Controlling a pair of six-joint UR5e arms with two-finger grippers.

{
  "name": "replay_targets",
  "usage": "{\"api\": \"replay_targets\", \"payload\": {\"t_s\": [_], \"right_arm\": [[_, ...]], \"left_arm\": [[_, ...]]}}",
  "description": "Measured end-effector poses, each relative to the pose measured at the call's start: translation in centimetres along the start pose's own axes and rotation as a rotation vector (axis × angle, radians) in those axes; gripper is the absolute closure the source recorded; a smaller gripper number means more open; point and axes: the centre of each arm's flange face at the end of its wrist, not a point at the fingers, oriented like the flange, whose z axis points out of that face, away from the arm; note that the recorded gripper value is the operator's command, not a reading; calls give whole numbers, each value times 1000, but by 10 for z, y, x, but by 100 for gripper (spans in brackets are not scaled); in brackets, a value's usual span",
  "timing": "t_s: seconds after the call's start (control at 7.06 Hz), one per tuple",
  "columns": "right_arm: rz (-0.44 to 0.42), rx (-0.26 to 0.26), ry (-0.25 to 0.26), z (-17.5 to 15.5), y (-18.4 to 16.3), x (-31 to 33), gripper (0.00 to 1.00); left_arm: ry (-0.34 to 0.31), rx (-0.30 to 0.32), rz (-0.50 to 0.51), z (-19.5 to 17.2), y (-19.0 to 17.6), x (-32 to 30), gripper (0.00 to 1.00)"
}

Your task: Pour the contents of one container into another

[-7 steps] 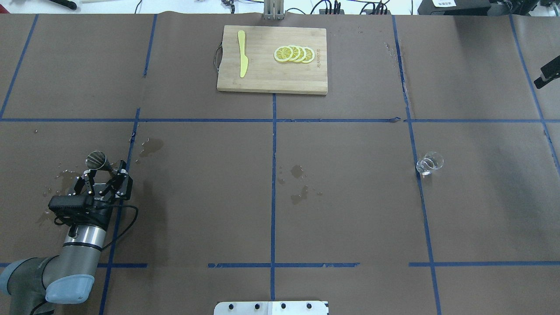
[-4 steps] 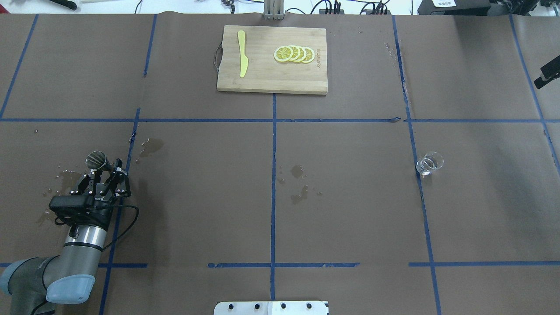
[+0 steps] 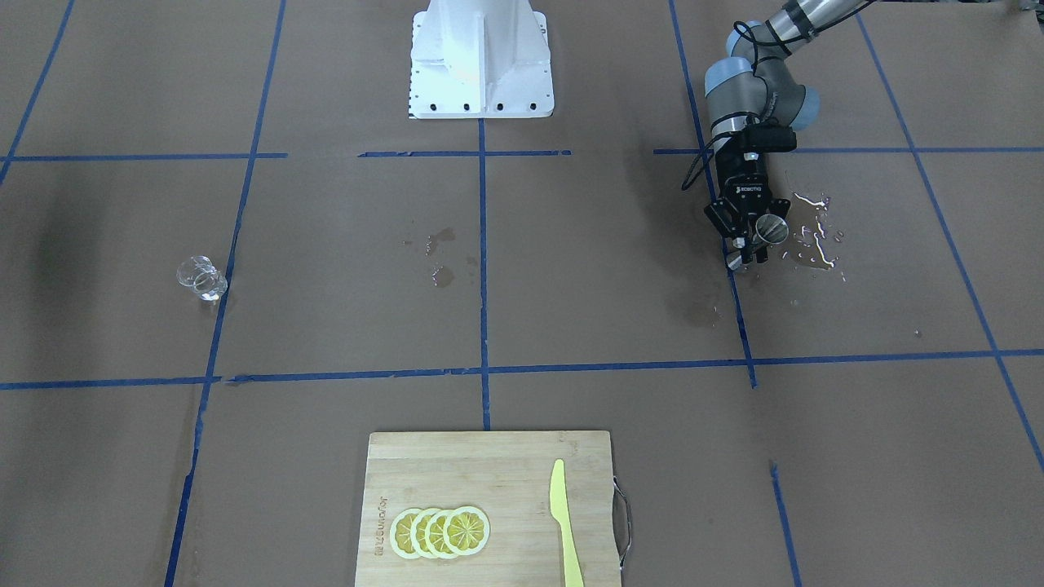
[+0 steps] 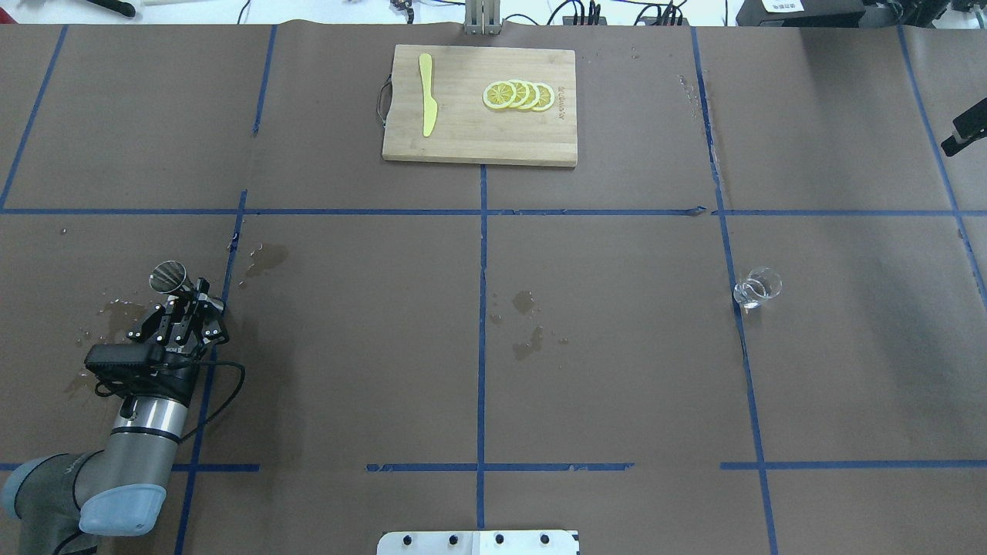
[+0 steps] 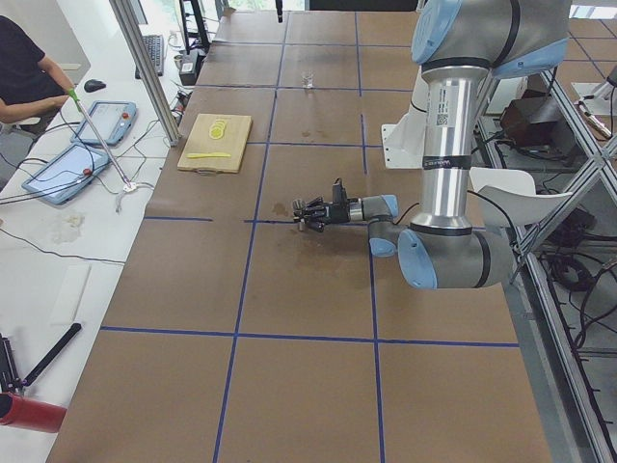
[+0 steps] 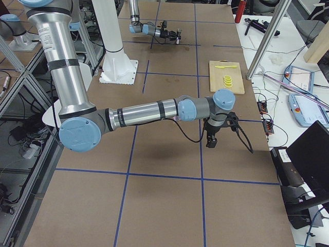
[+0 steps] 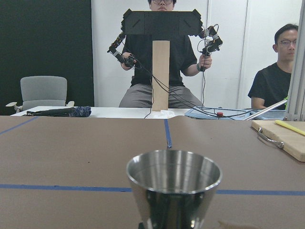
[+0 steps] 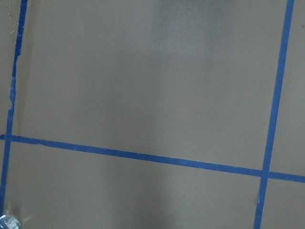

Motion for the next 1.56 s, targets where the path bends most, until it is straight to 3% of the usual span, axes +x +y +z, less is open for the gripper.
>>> {"api": "replay_targets", "payload": {"t_s": [0.71,0.99,1.27,1.42,1.56], "right_arm": [[-29,18,-4,-1,0,-6,0],[-114,85,-40,18,14,-28,0],[-44,172,-135,47,52,-102,0],[0,240,-183,58,79,-142,0],[-3,324,-198,71,108,-180,0]], "left_arm": [[24,14,17,-3,-31,22,100],[59,29,30,-8,-50,47,100],[71,36,24,-8,-55,64,100],[73,36,24,-8,-56,67,100],[73,34,26,-7,-55,67,100]]}}
